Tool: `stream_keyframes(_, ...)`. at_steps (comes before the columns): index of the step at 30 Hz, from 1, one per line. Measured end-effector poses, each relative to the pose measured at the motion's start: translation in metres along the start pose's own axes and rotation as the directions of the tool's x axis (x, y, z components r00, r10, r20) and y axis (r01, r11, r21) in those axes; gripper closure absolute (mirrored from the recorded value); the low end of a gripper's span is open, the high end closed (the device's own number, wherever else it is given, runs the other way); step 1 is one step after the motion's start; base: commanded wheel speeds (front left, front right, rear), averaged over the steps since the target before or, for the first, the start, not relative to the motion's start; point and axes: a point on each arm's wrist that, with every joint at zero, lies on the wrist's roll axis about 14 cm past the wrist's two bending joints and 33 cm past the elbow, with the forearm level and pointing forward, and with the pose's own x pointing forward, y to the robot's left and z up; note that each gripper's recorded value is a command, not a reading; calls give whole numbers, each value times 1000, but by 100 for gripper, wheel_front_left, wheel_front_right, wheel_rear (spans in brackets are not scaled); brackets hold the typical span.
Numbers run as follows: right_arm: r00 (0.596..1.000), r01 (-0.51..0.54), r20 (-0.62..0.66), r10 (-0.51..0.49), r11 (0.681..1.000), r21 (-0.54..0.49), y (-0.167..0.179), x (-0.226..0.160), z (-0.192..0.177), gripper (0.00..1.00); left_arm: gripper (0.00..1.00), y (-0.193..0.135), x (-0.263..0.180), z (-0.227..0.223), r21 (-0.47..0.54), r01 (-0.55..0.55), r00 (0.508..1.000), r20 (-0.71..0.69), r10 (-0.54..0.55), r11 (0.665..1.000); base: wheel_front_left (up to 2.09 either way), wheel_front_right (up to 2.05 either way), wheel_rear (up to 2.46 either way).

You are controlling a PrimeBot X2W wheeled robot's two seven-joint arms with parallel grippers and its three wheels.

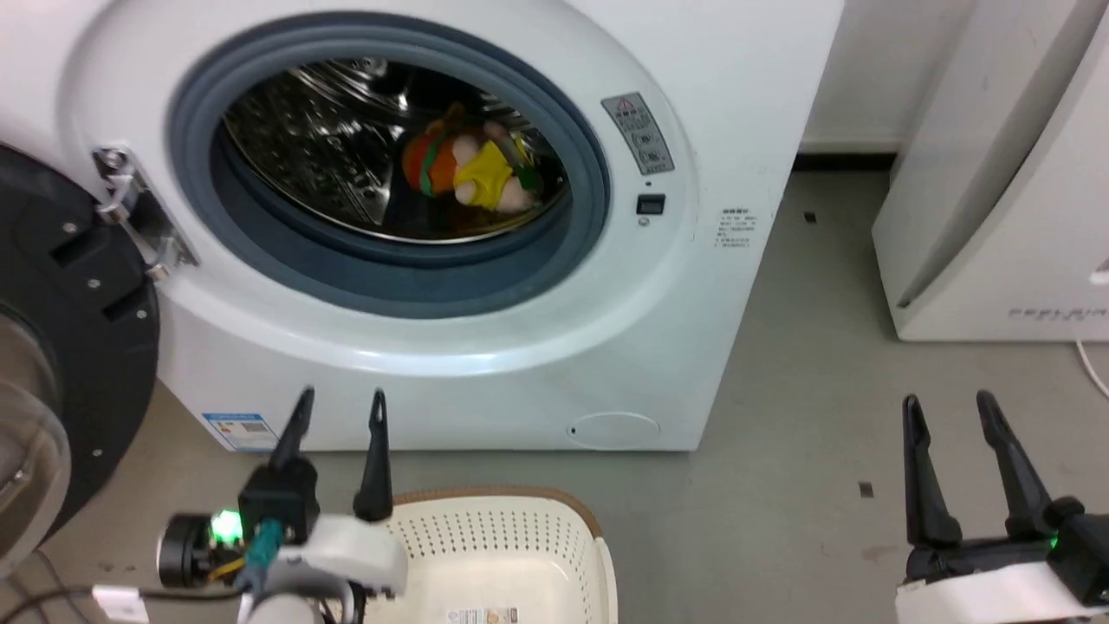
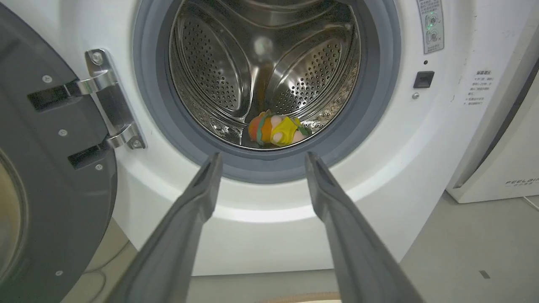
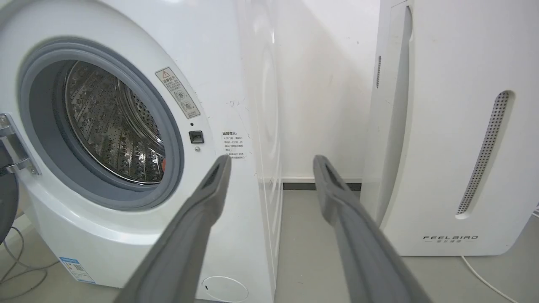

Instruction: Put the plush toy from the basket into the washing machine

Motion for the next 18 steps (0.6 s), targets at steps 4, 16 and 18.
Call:
stream_keyframes(4,1000,-9,5,9,1000,3,3,-7,3,0,0,3,-20,-2,-3,-19,1000,-9,19,1000,0,0,0)
stream_keyframes(16,1000,-31,6,31,999,16,11,-12,4,0,0,12,-38,13,-2,-69,997,34,69,998,0,0,0)
stream_keyframes(18,999,-32,8,32,999,16,11,-12,5,0,0,12,-40,13,-4,-70,997,34,70,998,0,0,0)
